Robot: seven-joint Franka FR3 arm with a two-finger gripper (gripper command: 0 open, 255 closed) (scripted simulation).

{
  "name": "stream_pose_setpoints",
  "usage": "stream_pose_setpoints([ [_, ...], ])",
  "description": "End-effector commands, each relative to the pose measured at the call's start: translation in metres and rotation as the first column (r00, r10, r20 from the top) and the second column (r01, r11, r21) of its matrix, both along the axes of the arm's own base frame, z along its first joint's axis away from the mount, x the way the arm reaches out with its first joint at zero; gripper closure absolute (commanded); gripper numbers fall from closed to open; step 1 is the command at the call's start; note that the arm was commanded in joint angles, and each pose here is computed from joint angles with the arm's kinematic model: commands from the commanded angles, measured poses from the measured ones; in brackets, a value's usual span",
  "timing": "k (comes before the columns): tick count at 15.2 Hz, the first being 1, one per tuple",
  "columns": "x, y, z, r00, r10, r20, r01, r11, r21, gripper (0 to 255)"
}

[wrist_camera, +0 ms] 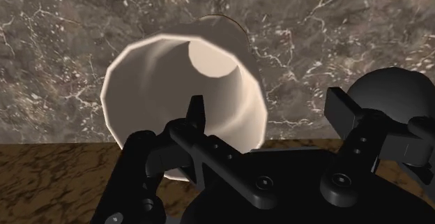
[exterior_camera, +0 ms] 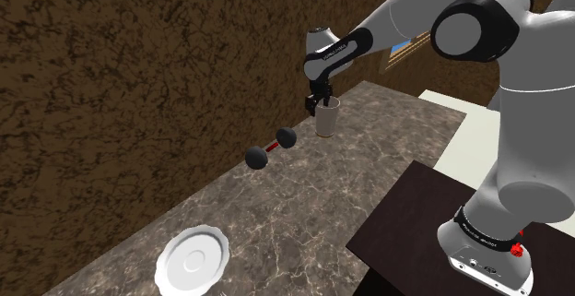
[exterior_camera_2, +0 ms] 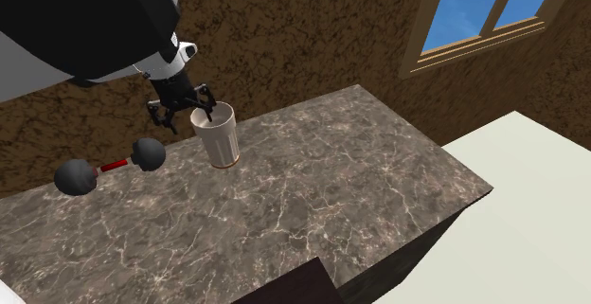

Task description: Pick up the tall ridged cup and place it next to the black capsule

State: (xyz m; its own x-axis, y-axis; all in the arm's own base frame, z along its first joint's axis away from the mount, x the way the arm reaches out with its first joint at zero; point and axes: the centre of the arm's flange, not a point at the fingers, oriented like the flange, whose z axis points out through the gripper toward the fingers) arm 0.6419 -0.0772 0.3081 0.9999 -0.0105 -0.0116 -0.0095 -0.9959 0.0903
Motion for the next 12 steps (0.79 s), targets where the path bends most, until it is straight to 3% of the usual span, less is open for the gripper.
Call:
stream_pose_setpoints([
  [1, 0.000, 0.000, 0.000, 1.000, 0.000, 0.000, 0.000, 1.000, 0.000, 0],
  [5, 0.001, 0.004, 0.050, 1.000, 0.000, 0.000, 0.000, 1.000, 0.000, 0],
  [12, 0.001, 0.004, 0.050, 1.000, 0.000, 0.000, 0.000, 1.000, 0.000, 0],
])
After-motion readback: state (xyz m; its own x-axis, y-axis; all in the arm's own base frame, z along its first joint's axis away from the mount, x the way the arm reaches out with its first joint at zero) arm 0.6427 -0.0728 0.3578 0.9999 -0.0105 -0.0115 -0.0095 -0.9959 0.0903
